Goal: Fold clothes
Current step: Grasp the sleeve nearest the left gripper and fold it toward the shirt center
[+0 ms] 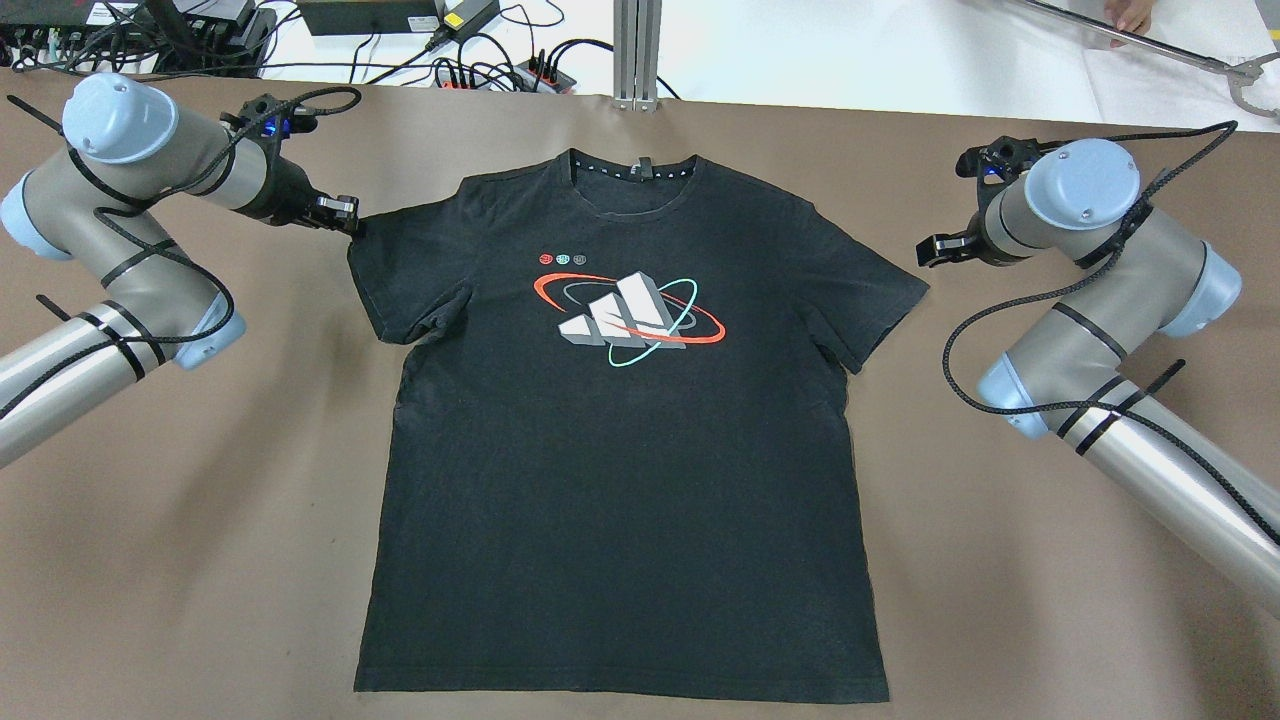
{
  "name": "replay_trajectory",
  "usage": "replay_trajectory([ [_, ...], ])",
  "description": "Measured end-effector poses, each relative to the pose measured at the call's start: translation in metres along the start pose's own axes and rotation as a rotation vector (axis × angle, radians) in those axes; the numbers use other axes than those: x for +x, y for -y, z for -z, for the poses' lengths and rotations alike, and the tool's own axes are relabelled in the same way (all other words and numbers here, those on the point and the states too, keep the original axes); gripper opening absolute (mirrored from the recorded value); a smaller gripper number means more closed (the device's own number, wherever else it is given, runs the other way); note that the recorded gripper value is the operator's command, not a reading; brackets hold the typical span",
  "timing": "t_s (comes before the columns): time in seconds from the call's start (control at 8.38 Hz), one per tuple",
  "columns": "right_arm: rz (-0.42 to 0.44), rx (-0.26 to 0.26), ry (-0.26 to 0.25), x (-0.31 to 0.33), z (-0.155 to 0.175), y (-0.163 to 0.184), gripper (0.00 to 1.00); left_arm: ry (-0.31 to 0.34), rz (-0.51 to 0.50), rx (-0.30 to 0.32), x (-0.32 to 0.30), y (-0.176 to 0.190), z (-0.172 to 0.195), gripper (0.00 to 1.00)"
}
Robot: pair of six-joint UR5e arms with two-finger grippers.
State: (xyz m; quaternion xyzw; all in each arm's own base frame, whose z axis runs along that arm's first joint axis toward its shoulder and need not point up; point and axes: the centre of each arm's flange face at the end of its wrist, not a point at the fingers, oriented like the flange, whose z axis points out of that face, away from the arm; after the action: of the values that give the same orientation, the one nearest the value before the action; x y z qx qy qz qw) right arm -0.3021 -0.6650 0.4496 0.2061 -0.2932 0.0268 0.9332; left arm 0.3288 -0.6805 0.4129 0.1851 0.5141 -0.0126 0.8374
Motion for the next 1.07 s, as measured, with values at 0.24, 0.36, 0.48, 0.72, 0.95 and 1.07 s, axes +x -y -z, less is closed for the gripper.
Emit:
replay_trajectory([
  [0.24, 0.000, 0.000, 0.000, 0.000, 0.000, 0.000, 0.94, -0.047, 0.085, 0.002, 0.056, 0.028, 0.032, 0.00],
  [0.36, -0.001, 0.000, 0.000, 0.000, 0.000, 0.000, 0.94, -0.053, 0.129, 0.001, 0.093, 0.038, 0.047, 0.00],
  [0.48, -0.001, -0.001, -0.001, 0.001, 0.000, -0.001, 0.94, -0.052, 0.161, 0.005, 0.122, 0.041, 0.053, 0.00],
  [0.72, -0.001, 0.005, 0.003, 0.002, -0.001, -0.001, 0.94, -0.037, 0.185, 0.027, 0.178, 0.016, 0.025, 0.00],
  [0.95, -0.001, 0.006, 0.003, 0.002, -0.001, -0.002, 0.94, -0.037, 0.205, 0.053, 0.239, -0.016, -0.009, 0.00],
  [1.07, -0.002, 0.005, 0.002, 0.003, -0.002, -0.003, 0.94, -0.036, 0.216, 0.065, 0.262, -0.027, -0.022, 0.00],
])
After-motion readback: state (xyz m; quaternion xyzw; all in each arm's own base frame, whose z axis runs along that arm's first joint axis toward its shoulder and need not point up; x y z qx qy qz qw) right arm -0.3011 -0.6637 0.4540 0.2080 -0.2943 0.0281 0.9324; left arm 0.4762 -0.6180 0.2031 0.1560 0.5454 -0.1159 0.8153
